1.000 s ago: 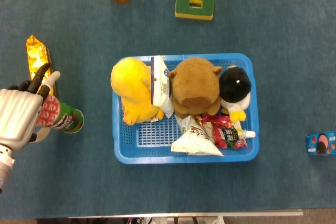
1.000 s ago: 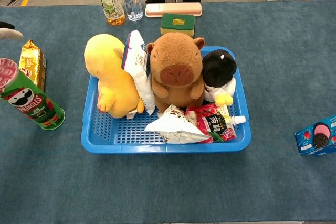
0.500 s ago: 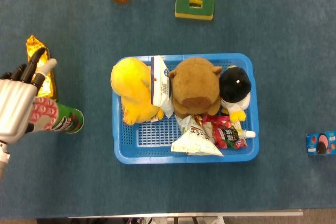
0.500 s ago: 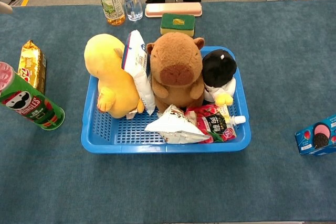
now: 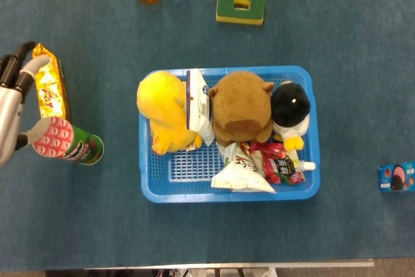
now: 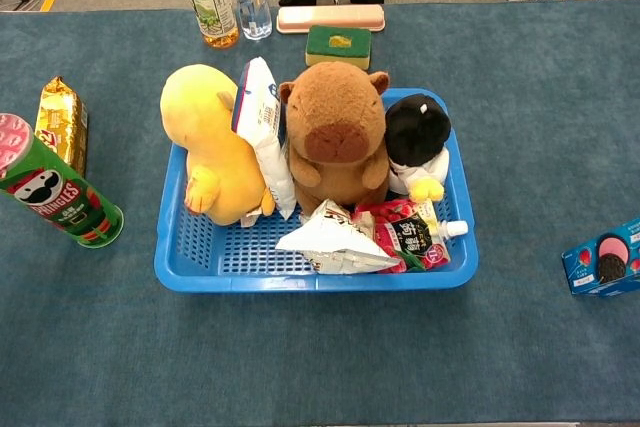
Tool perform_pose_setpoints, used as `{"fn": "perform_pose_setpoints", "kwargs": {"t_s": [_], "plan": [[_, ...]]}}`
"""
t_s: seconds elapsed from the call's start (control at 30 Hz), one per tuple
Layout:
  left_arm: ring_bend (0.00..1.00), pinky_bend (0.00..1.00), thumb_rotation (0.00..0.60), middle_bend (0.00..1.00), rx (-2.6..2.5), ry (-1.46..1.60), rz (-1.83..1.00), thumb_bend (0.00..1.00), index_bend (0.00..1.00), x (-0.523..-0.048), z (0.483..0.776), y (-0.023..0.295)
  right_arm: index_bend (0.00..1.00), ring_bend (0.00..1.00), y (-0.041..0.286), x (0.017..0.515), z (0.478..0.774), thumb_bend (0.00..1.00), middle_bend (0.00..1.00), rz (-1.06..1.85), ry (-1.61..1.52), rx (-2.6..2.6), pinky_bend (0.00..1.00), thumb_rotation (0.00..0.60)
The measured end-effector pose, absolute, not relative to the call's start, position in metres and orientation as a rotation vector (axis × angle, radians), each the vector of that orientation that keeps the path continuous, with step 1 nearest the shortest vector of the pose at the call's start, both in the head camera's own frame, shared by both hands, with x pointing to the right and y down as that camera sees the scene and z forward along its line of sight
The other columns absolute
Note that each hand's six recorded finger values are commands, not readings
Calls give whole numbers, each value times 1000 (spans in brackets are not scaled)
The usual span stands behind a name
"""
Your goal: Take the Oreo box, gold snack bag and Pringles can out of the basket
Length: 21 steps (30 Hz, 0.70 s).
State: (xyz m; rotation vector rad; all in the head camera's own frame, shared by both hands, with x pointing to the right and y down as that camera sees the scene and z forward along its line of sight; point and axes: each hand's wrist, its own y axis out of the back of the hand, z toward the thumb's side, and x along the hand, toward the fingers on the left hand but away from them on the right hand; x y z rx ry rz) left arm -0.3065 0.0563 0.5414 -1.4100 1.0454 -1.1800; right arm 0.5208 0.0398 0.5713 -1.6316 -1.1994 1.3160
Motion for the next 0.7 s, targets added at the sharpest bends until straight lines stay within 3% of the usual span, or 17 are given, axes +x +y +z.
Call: {"fn": "perform_pose_setpoints", "kwargs": {"t_s": [0.7], "plan": [[249,435,600,303,-1352,1293,-1069,135,343,-352,575,40,111,237,101,493,504,0,277,1434,-1034,-1169,554,600]]}}
